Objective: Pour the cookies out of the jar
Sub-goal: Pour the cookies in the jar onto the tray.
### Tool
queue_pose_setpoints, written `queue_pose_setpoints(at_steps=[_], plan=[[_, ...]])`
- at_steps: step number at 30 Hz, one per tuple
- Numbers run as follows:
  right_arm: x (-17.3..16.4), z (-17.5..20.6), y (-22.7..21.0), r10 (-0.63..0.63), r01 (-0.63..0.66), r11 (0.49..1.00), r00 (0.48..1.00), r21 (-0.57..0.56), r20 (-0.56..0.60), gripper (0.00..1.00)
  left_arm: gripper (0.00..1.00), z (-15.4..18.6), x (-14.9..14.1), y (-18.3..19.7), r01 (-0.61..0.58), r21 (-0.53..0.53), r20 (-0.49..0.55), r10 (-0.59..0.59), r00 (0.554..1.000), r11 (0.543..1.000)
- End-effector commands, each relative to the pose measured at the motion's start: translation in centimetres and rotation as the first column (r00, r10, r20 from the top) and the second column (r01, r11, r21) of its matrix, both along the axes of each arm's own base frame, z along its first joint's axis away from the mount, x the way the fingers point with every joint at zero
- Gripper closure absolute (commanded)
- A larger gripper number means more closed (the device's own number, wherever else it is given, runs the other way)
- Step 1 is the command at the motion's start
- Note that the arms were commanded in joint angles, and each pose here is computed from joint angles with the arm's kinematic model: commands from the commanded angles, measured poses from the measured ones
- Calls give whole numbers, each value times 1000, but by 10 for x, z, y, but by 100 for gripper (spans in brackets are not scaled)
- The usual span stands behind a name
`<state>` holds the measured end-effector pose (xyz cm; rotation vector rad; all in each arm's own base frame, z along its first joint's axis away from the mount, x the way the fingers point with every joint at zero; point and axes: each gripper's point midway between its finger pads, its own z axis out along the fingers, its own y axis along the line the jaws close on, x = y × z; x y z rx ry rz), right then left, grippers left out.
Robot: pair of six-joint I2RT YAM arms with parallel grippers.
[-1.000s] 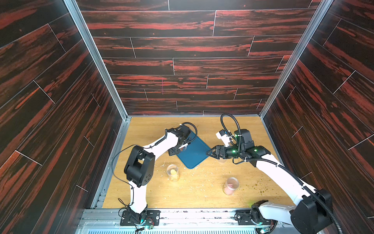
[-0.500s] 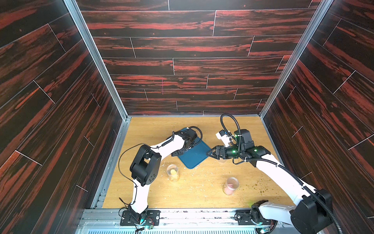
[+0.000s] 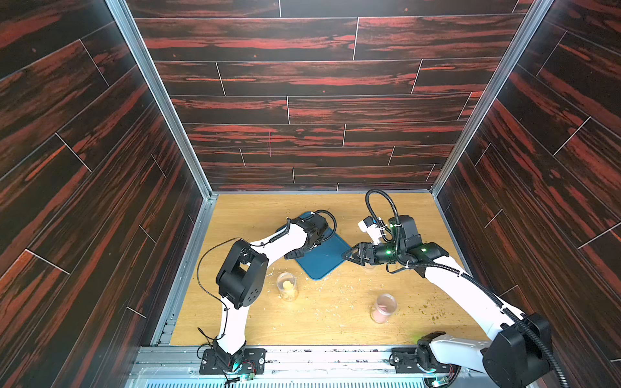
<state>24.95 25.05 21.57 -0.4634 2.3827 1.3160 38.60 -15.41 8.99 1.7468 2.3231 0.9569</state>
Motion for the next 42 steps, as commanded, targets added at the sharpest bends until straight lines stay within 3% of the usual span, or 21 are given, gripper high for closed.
queue_pose_setpoints(at_steps=[1, 4, 8, 12, 15, 18, 22, 25, 27, 29, 32, 33, 35, 39, 42], plan=[[-3, -1, 2, 12, -12, 1000, 1000, 13, -8, 9, 61, 15, -3, -16, -24, -96, -2, 24, 1000, 995], [-3, 1, 2, 5, -5, 1000, 1000, 19, -5, 9, 61, -1, -8, 4, -1, -15, -15, 1, 1000, 1000], [-2, 0, 3, 4, -4, 1000, 1000, 28, -14, 9, 64, 11, 0, -23, -46, -133, -14, 45, 999, 990], [-2, 2, 3, 2, -2, 1000, 1000, 23, 2, 9, 64, 6, 3, -16, -3, -70, 15, 4, 1000, 998], [0, 0, 3, 5, -5, 1000, 1000, 17, -12, 9, 64, 29, 5, -34, -51, -196, 24, 57, 998, 979], [0, 3, 3, 5, -5, 1000, 1000, 19, -8, 9, 62, 8, -5, -2, -29, -86, 2, 29, 1000, 996], [1, 3, 5, 12, -12, 1000, 1000, 27, -9, 9, 62, 15, -7, -24, -44, -159, -23, 41, 999, 986], [2, 7, 4, 12, -12, 1000, 1000, 21, 4, 9, 60, -1, -9, 1, 2, -30, -5, -2, 1000, 1000], [2, 4, 4, 8, -9, 1000, 1000, 25, 11, 9, 61, 11, 3, -25, -4, -88, 22, 6, 1000, 996], [1, 2, 5, 15, -15, 1000, 1000, 25, -11, 8, 62, 15, -2, -36, -32, -152, -15, 30, 999, 988], [-1, 5, 3, 13, -13, 1000, 1000, 20, -3, 8, 60, -8, -14, 2, 2, -3, -26, -2, 1000, 1000], [-2, 3, 2, 8, -8, 1000, 1000, 23, 9, 8, 60, -5, -12, 0, 6, -5, -20, -6, 1000, 1000], [-2, -2, 3, 7, -7, 1000, 1000, 28, -4, 9, 61, 8, -15, -19, -45, -118, -42, 41, 998, 992], [-1, 1, 4, 9, -9, 999, 1000, 34, -11, 9, 60, 5, -10, 0, -34, -73, -11, 33, 999, 997], [1, 1, 5, 7, -7, 999, 1000, 37, -8, 8, 61, 24, -7, -18, -68, -181, -4, 68, 998, 981]])
